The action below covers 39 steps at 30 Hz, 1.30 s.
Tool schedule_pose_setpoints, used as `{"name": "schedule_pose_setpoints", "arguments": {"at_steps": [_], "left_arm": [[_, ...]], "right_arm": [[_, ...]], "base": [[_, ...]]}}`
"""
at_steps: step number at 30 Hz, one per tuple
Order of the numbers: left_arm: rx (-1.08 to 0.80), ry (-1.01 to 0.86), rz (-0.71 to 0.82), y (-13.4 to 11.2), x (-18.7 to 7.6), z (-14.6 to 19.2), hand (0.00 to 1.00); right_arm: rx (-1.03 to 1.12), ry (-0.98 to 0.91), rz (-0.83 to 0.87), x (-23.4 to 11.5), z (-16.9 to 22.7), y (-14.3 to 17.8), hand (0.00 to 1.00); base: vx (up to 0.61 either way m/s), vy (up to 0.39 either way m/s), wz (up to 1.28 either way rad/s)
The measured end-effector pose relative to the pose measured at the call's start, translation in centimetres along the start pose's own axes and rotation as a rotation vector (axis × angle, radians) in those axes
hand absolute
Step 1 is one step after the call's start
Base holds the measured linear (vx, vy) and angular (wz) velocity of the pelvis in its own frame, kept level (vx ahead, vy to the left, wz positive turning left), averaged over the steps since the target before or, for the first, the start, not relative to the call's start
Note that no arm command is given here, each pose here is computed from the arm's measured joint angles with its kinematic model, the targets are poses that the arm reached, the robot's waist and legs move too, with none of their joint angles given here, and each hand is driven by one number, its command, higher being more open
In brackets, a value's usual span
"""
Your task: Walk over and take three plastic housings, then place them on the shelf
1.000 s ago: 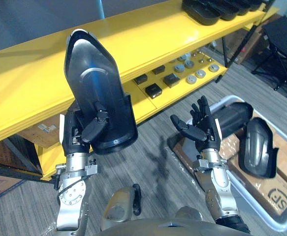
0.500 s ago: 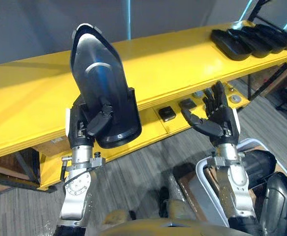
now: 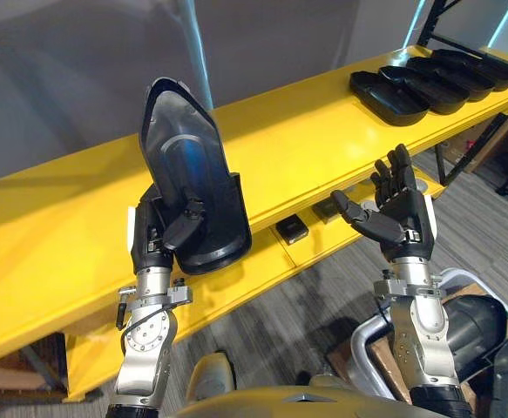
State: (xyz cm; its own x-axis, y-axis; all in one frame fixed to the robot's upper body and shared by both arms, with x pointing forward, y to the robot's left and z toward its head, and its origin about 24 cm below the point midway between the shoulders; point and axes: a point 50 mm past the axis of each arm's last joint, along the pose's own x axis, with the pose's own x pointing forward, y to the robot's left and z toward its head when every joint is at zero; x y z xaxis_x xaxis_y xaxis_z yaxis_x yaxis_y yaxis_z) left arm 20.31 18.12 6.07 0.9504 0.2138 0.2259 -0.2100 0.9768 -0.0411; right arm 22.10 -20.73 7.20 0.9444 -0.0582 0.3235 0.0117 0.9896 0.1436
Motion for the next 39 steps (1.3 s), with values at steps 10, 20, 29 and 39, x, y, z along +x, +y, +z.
{"name": "schedule_pose_setpoints", "arguments": {"at_steps": [10, 20, 29, 39], "left_arm": [[-0.052, 0.028, 0.077, 0.6, 2.8, 0.8, 0.00], [-0.182, 0.092, 0.318, 1.2, 6.5, 0.0, 0.00], [-0.276, 0.194, 0.366, 0.4, 10.5, -0.9, 0.00], [-0.256, 0.178, 0.215, -0.9, 14.6, 0.7, 1.00]], "right_arm": [[0.113, 0.003, -0.019, -1.4, -0.3, 1.8, 1.00], [0.120, 0.040, 0.005, -1.5, -0.8, 2.3, 1.00], [0.107, -0.032, 0.147, 1.2, 0.4, 4.0, 1.00], [0.095, -0.058, 0.219, 2.8, 1.1, 5.1, 1.00]], "base": [[0.12, 0.169, -0.14], [-0.03, -0.015, -0.05], [-0.06, 0.007, -0.08], [0.00, -0.002, 0.00]]}}
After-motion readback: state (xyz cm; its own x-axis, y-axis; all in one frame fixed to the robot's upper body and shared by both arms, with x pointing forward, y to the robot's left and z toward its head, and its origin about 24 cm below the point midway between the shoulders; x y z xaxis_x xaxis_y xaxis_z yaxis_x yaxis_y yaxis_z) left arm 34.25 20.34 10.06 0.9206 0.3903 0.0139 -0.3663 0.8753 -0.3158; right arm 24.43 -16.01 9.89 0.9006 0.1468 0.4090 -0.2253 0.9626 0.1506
